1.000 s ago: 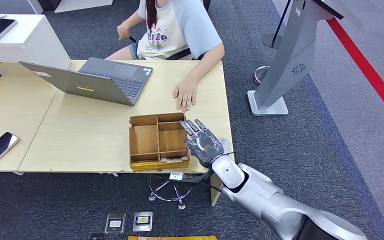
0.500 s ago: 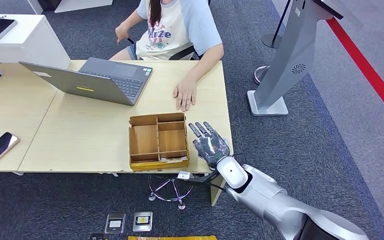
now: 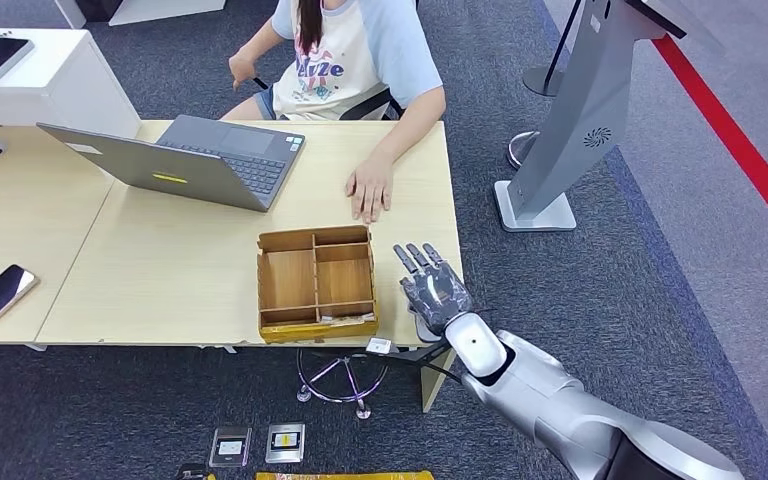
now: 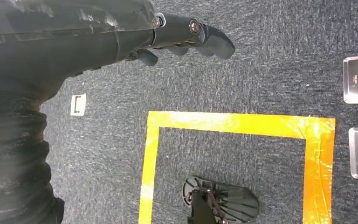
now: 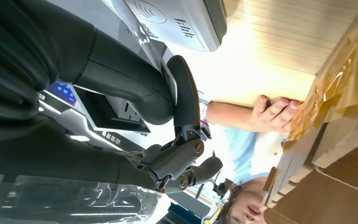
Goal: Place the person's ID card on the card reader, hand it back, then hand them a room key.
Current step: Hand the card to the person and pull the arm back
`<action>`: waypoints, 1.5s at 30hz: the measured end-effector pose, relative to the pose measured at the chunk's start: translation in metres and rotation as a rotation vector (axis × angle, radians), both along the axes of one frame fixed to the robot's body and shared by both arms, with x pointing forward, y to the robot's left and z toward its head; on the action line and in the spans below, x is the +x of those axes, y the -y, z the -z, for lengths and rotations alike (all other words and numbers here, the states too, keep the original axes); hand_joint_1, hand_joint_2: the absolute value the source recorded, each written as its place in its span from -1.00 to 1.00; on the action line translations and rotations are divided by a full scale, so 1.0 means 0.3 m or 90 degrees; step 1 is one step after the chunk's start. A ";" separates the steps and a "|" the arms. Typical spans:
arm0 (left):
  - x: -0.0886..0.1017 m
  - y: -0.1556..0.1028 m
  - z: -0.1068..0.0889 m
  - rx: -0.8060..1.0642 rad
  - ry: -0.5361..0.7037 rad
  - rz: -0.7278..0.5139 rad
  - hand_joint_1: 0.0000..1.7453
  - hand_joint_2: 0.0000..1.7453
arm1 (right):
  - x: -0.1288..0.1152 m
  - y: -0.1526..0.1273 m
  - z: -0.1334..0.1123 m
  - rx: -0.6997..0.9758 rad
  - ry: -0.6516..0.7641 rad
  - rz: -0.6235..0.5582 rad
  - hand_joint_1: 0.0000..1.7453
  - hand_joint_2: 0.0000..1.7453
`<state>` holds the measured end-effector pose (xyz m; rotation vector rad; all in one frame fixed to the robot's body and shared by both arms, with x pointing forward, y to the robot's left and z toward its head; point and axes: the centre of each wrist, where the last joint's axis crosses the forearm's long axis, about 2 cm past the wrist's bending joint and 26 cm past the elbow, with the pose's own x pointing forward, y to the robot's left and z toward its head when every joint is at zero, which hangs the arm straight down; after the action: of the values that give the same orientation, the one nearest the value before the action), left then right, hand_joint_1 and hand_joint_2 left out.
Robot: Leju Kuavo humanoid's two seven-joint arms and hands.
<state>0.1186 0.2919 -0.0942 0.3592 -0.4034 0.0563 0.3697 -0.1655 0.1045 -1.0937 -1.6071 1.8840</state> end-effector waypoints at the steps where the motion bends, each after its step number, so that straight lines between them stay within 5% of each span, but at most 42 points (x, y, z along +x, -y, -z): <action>1: 0.000 0.000 0.000 0.000 0.000 0.000 -1.00 1.00 | -0.001 0.003 0.002 0.005 -0.001 0.002 1.00 1.00; 29: 0.011 0.007 -0.003 0.010 0.002 -0.013 -1.00 1.00 | -0.079 -0.034 0.100 0.206 -0.098 0.035 1.00 1.00; 45: 0.015 0.012 -0.004 0.004 0.000 0.005 -1.00 1.00 | -0.026 -0.015 0.040 0.186 0.012 0.031 1.00 1.00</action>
<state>0.1230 0.2884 -0.0929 0.3642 -0.4053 0.0476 0.3620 -0.1611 0.0926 -1.0172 -1.7803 1.5508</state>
